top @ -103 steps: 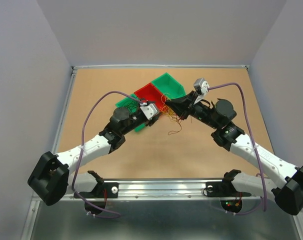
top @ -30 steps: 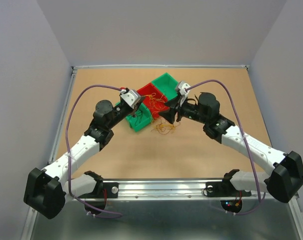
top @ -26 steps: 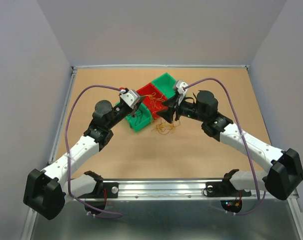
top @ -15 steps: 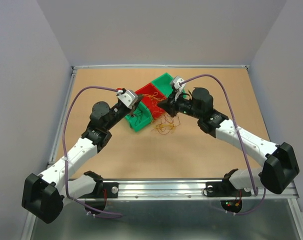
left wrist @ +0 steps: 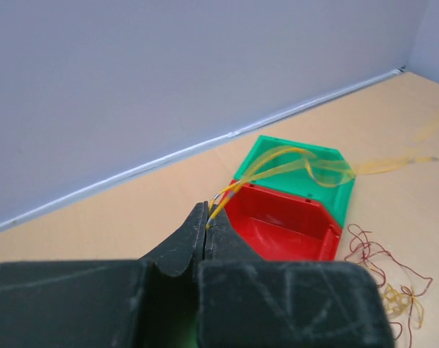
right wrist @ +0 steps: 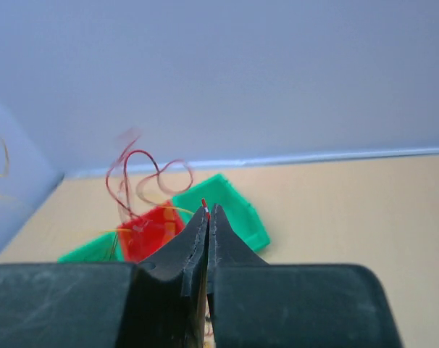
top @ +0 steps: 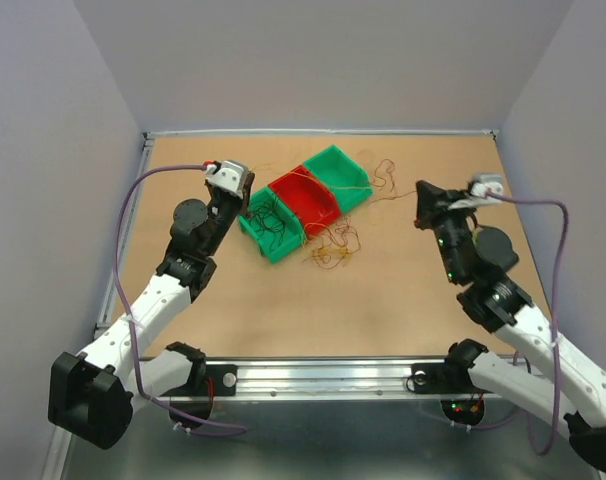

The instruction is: Untangle the cables

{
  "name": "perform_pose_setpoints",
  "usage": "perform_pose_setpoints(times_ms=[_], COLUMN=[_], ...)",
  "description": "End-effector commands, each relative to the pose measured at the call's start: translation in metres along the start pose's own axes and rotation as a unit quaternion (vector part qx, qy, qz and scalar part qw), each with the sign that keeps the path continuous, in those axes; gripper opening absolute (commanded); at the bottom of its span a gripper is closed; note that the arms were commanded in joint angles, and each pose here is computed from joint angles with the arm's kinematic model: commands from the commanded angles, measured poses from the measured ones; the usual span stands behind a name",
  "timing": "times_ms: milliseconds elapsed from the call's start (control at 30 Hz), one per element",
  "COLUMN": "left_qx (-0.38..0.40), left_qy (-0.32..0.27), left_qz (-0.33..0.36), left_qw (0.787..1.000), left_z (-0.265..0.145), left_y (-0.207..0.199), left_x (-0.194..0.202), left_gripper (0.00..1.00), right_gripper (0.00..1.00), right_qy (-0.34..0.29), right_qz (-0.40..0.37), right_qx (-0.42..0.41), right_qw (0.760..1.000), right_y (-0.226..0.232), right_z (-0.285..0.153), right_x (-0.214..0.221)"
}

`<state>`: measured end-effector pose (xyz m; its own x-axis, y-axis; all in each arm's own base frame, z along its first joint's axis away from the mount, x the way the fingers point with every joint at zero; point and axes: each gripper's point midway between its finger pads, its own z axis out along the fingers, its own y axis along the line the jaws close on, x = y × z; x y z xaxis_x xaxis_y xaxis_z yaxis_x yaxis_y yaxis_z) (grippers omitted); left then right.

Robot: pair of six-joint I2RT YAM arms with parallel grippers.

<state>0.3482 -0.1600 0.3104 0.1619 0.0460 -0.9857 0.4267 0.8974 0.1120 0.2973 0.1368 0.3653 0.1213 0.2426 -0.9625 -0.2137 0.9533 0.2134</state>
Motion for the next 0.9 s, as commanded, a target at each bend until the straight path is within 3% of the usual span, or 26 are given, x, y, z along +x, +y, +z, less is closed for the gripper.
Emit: perform_pose_setpoints(times_ms=[0,167,300,467,700,867], left_qx=[-0.034,0.001,0.007,0.06,0.058,0.064], left_qy=[-0.047,-0.036,-0.032,-0.022,-0.014,-0.038], left_qz=[-0.015,-0.008,-0.006,0.0,-0.001,-0.007], left_qw=[0.998,0.999,0.999,0.998,0.998,0.997], left_z=[0.004,0.01,0.013,0.021,0.039,0.04], left_y=[0.018,0.006,0.004,-0.014,-0.012,-0.013], left_x=[-0.032,-0.025,-0.022,-0.015,-0.02,-0.048], left_gripper=[0.0,0.0,0.0,0.0,0.0,0.0], right_gripper=[0.01,0.01,0.01,0.01,0.01,0.11], right_qy=[-0.098,-0.139,-0.14,-0.096,-0.055,-0.022], right_qz=[0.074,0.1,0.097,0.066,0.034,0.009], right_qx=[0.101,0.086,0.0,-0.068,-0.112,-0.163], right_qw=[0.987,0.982,0.985,0.991,0.992,0.986], right_y=[-0.053,-0.065,-0.038,-0.005,0.019,0.04], right_z=[-0.039,-0.072,-0.077,-0.063,-0.047,-0.043], right_x=[-0.034,-0.049,-0.056,-0.044,-0.027,-0.012])
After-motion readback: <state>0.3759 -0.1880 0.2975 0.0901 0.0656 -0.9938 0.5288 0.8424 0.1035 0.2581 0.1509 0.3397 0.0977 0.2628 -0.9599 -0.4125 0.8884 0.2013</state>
